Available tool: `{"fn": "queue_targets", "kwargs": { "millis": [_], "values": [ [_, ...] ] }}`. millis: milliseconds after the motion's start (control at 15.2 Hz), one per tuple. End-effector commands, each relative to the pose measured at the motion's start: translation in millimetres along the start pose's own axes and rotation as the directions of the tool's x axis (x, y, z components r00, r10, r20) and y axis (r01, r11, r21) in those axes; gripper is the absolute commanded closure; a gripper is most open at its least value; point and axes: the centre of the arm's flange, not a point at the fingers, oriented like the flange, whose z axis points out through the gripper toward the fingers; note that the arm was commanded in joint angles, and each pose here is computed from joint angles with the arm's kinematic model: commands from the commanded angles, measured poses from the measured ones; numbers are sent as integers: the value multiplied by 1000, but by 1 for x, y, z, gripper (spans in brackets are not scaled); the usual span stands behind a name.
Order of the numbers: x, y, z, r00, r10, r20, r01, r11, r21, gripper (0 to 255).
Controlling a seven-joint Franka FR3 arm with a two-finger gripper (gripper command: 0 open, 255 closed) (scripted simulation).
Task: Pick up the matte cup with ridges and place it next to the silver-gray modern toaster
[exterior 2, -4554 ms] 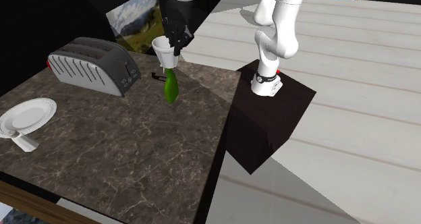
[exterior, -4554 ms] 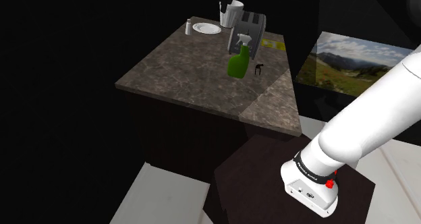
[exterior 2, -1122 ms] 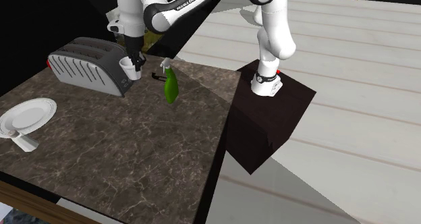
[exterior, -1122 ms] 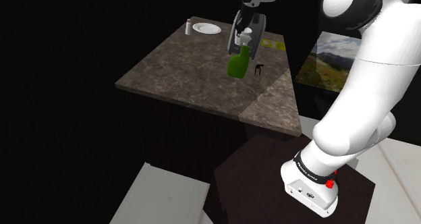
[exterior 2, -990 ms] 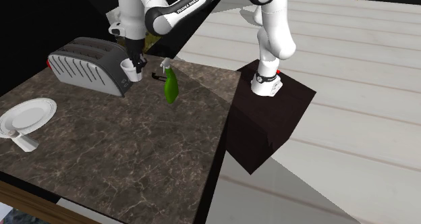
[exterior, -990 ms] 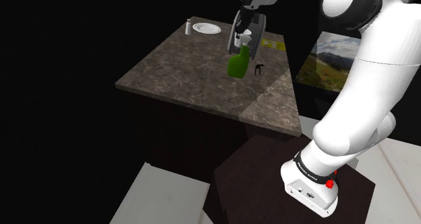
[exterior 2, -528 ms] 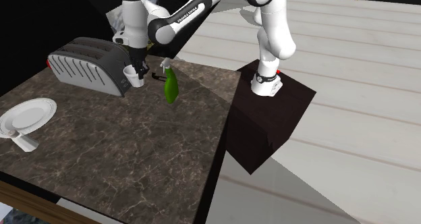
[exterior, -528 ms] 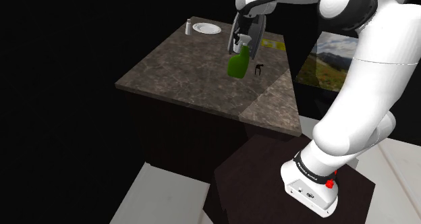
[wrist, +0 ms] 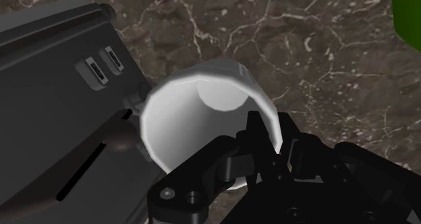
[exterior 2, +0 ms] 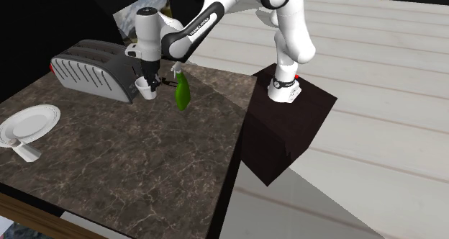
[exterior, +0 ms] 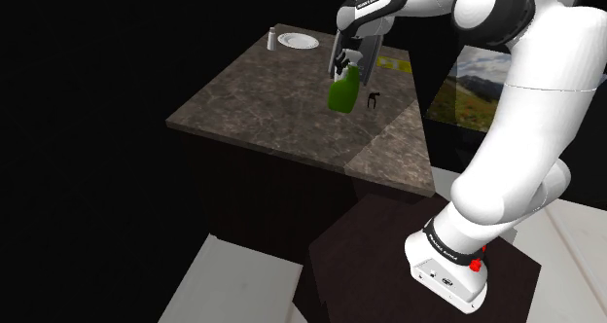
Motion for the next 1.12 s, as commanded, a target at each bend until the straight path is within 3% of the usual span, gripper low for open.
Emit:
{"fn": "queue_targets", "kwargs": {
  "millis": [0,660,726,1056],
  "values": [
    [-1,-1,10,1000,0,-1,0,1000,-1,255],
    [-3,-2,20,1000,0,-1,0,1000,-1,255],
    [-3,-2,20,1000,0,-1,0,1000,-1,0],
    [-3,-2,20,1000,0,-1,0,1000,-1,0]
  ]
}}
